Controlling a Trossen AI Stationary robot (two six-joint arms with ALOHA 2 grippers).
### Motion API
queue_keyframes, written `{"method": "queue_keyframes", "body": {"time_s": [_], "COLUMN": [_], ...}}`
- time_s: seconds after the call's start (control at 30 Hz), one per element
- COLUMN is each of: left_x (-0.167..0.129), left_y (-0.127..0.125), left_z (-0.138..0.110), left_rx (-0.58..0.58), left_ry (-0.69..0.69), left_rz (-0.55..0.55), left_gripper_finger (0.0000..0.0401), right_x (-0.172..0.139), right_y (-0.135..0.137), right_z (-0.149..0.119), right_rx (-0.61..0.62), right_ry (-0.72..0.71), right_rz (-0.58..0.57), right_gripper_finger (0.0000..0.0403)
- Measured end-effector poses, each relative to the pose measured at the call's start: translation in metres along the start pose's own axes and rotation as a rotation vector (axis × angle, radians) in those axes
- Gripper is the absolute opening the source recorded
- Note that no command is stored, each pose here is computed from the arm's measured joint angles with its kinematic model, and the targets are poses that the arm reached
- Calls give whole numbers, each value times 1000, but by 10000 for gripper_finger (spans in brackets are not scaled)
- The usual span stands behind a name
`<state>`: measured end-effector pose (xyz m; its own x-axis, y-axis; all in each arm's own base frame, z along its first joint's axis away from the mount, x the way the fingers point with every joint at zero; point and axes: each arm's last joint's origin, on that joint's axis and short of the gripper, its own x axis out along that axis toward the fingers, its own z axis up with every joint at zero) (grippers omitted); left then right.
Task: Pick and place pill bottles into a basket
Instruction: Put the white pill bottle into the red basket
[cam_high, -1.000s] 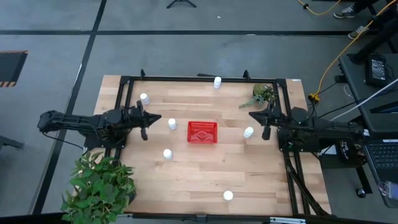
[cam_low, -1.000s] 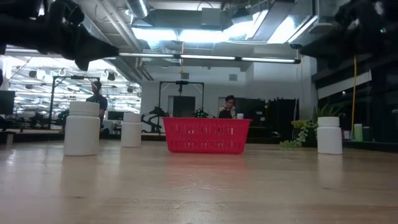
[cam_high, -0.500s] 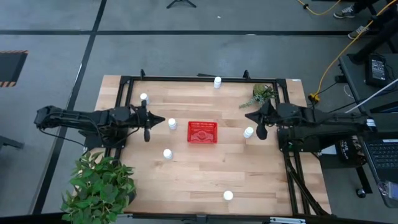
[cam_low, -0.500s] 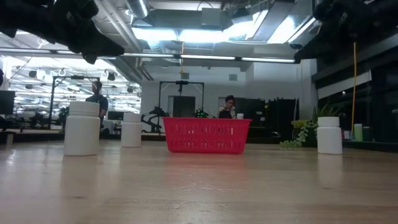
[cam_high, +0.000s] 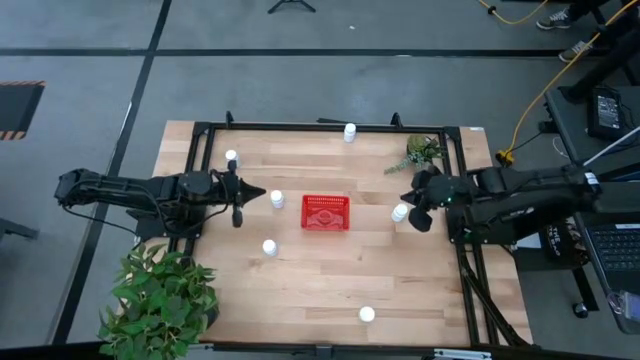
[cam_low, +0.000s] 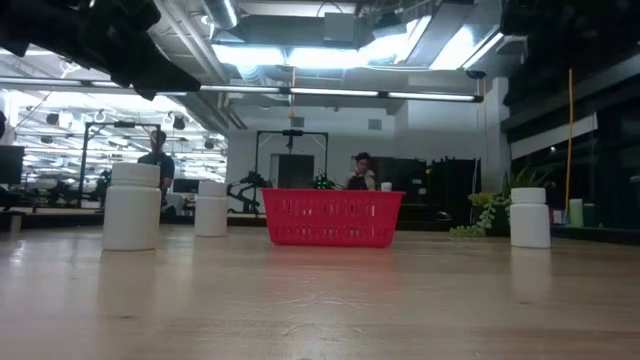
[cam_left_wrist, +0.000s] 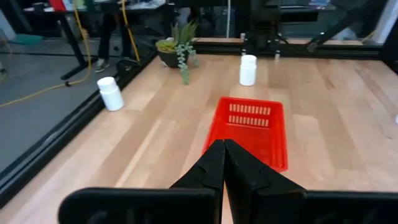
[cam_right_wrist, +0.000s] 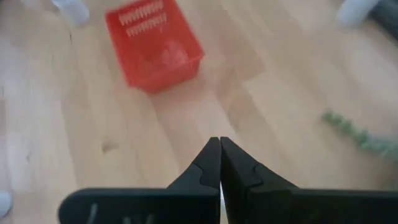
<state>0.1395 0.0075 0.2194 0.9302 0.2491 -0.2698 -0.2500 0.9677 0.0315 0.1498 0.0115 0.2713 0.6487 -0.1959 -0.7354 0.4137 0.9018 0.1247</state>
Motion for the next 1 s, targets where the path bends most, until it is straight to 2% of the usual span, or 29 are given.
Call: {"method": "queue_keyframes", "body": {"time_s": [0.13, 0.23, 0.37, 0.7, 1.0], "left_x": [0, 0, 0, 0, 0], "left_y": [0, 0, 0, 0, 0], "left_z": [0, 0, -1, -1, -1], "left_rx": [0, 0, 2, 2, 72], "left_ry": [-1, 1, 6, 6, 7], "left_rz": [3, 3, 4, 4, 4], "left_gripper_finger": [7, 7, 8, 8, 5], "right_x": [-2, -6, -10, -10, -10], "right_y": [14, 17, 15, 16, 17], "right_z": [-2, -10, -14, -12, -13], "right_rx": [-4, 2, 34, 57, 99], "right_ry": [48, 116, 99, 82, 100], "right_rz": [19, -64, -157, -144, -120], "right_gripper_finger": [1, 1, 2, 20, 21]}}
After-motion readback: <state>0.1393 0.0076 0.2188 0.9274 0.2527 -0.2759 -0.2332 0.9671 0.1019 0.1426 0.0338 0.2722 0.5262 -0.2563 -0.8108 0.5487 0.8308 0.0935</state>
